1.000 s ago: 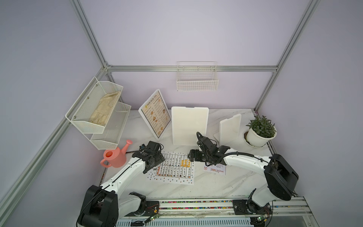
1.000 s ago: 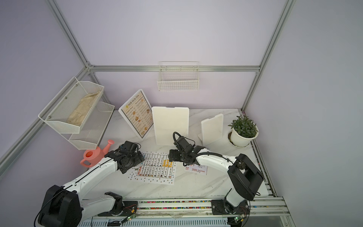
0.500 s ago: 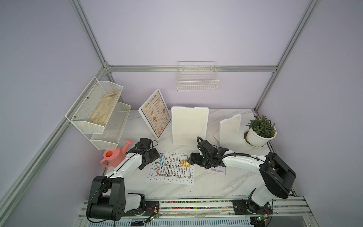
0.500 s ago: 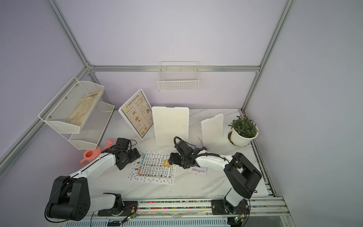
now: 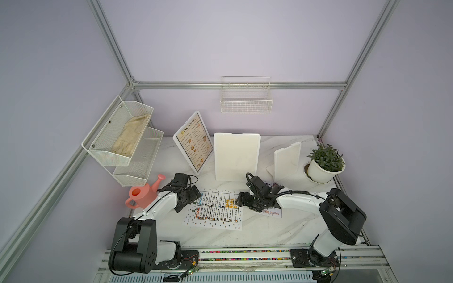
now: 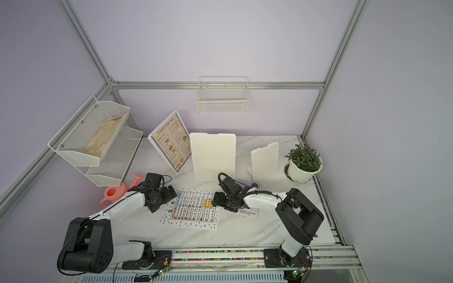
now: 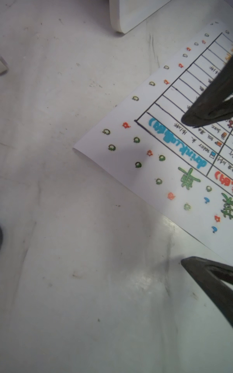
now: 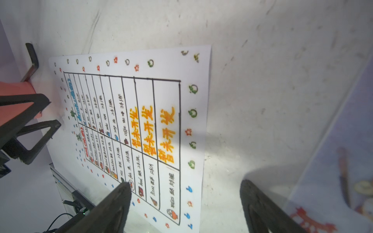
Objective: Insert the menus into the narrow rack
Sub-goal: Pick up the menu from the center of the board.
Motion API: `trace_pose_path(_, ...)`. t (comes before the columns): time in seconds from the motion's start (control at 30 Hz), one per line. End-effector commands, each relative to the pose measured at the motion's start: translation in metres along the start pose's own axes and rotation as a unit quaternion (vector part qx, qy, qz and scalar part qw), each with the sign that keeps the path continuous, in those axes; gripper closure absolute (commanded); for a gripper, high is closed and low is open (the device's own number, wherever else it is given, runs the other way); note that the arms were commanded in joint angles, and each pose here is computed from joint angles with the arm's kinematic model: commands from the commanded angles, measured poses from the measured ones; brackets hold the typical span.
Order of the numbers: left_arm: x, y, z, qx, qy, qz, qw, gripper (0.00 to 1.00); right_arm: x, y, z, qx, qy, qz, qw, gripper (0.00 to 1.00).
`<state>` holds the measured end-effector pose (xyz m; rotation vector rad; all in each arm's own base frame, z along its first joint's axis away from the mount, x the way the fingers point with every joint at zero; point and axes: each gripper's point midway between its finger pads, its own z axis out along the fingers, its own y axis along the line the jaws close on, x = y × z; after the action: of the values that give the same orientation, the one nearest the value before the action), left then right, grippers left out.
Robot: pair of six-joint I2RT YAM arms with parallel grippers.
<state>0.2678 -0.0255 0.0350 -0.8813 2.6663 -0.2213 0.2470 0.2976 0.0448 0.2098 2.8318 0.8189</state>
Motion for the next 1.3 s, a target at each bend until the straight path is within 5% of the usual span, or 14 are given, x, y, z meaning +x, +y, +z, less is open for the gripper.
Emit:
trace_pose_path(0.0, 0.011, 0.003, 0.004, 0.009, 0.018, -0.013, 1.000, 0.00, 0.001, -0.011, 0.005, 0.009, 0.003, 0.022, 1.000, 0.13)
trace_pose_path(1.27, 0.048, -0.040, -0.002, 0.160, 0.081, 0.040, 0.983, 0.00, -0.011, -0.040, 0.028, 0.000, 0.022, 0.068, 0.997, 0.19)
